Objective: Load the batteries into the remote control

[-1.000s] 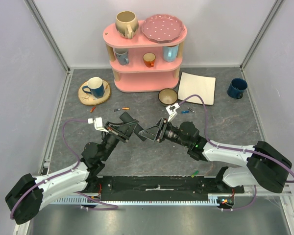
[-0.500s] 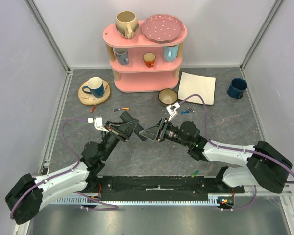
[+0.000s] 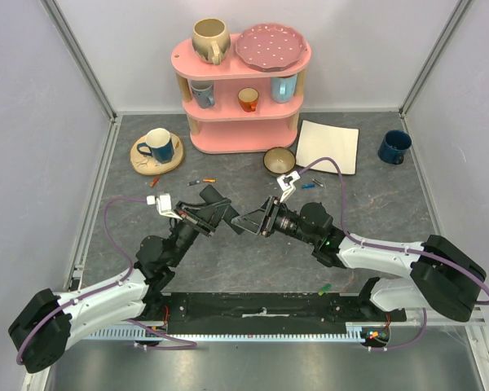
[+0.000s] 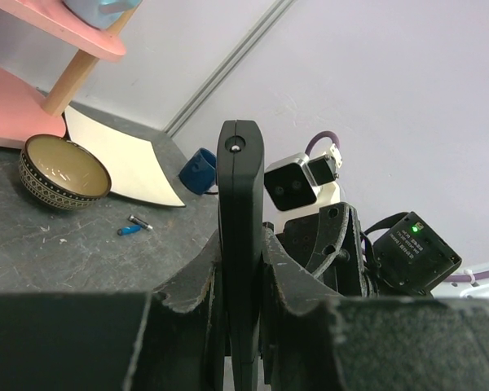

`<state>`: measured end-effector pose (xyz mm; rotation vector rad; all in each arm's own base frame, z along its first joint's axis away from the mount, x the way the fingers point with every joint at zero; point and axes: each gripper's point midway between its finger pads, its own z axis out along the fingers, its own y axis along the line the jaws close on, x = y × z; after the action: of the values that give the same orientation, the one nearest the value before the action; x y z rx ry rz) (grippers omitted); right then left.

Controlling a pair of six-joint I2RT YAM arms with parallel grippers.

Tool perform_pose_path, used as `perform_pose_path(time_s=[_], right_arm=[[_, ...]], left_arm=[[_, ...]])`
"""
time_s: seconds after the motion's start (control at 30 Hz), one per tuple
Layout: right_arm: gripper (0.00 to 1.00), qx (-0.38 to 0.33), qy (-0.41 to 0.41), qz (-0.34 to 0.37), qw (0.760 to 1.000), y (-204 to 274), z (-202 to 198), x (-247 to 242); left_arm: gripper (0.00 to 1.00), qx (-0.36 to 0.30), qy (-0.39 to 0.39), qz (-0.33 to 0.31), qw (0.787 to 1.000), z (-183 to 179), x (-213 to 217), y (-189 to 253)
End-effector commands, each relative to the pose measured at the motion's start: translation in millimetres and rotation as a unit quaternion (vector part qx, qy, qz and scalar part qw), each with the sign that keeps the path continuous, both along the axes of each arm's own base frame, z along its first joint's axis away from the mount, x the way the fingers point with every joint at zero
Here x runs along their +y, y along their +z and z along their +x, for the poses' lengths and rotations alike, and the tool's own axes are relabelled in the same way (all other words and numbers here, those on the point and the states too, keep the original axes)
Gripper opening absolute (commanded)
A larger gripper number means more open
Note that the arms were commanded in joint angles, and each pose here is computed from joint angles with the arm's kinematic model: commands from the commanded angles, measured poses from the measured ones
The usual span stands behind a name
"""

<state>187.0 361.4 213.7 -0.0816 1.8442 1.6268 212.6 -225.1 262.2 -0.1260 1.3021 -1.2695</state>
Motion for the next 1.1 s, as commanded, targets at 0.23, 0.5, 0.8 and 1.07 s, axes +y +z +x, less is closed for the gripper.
perform_pose_path(time_s=[0.23,0.5,0.8,1.07], right_arm=[[0.64,-0.005,-0.004,-0.009,1.000,4,0,-4],[0.79,-0.031,-0.005,-0.026,0.999,11,2,-5],[0.94,-0.092,-0.016,-0.209,0.973,4,13,-28],[0.95,-0.159,-0.014,-0.368,0.916,-2,7,-62]], left_arm=[[0.02,-0.033,0.010,-0.018,0.999,1,3,25],[0.02,-0.014,0.015,-0.012,1.000,5,3,15],[0.02,0.054,0.029,-0.005,0.998,17,1,-4],[0.02,0.131,0.005,-0.006,0.991,32,-8,-30]])
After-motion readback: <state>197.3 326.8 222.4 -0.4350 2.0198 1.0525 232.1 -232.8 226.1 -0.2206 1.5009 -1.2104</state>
